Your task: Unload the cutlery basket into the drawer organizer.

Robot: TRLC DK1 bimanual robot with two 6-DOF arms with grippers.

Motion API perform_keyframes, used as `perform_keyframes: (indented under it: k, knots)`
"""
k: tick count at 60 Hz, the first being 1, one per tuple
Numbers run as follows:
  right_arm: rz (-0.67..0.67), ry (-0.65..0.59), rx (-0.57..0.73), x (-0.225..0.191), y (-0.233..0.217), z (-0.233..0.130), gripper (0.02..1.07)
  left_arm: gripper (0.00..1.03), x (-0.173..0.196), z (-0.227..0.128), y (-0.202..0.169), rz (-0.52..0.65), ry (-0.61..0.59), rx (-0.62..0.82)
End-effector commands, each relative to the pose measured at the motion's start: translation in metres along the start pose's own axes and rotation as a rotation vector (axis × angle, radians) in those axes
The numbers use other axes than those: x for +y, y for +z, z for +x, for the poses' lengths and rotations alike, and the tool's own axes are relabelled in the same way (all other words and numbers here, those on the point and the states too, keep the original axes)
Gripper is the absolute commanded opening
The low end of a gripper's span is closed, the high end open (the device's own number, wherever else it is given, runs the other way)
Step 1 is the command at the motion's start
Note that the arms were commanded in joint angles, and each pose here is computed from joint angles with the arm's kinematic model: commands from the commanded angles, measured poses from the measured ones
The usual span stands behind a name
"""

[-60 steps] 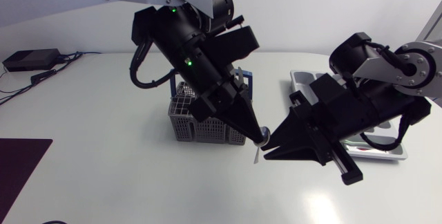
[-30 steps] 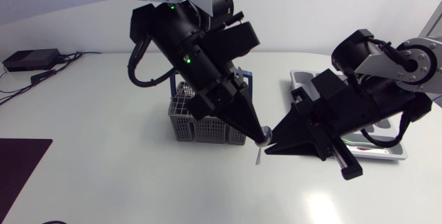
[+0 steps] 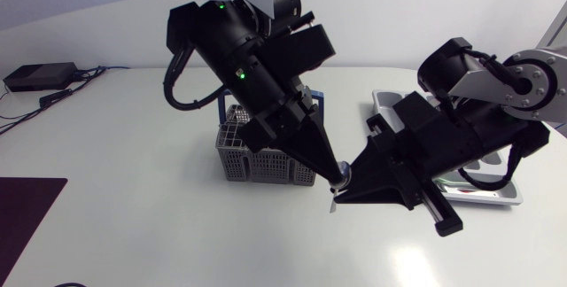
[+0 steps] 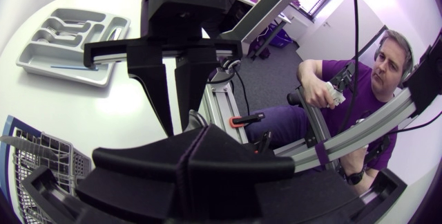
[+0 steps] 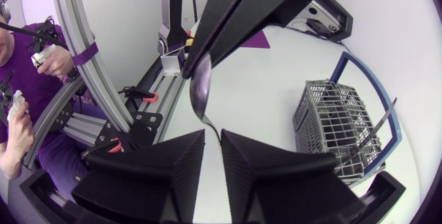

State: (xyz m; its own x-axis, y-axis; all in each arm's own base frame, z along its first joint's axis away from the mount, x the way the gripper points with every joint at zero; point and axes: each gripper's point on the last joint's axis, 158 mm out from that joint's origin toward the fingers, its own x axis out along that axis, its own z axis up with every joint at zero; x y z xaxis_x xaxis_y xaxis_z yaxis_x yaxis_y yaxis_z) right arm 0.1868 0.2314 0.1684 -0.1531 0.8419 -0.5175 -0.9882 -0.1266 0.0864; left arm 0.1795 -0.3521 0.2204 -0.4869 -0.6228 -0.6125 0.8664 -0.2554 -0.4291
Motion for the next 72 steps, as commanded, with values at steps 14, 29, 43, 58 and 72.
perform_keyframes:
  k: [14, 29, 43, 58, 72]
  knots:
    - [-0.006, -0.007, 0.000, 0.000, 0.006, -0.003, 0.11, 0.18, 0.002, 0.002, 0.005, 0.027, -0.016, -0.011]
    - [-0.001, -0.009, 0.003, 0.004, 0.004, -0.005, 0.08, 0.20, 0.006, 0.001, 0.006, 0.020, -0.013, -0.013]
    - [0.013, -0.014, 0.013, 0.005, 0.001, -0.007, 0.08, 0.84, 0.011, -0.010, 0.016, 0.005, 0.021, -0.043]
    - [0.053, -0.092, 0.038, -0.007, -0.014, -0.021, 0.08, 0.95, 0.038, -0.043, 0.036, -0.070, 0.151, -0.154]
    - [0.145, -0.370, 0.144, -0.057, -0.075, -0.073, 0.08, 0.95, 0.089, -0.066, 0.024, -0.238, 0.362, -0.181]
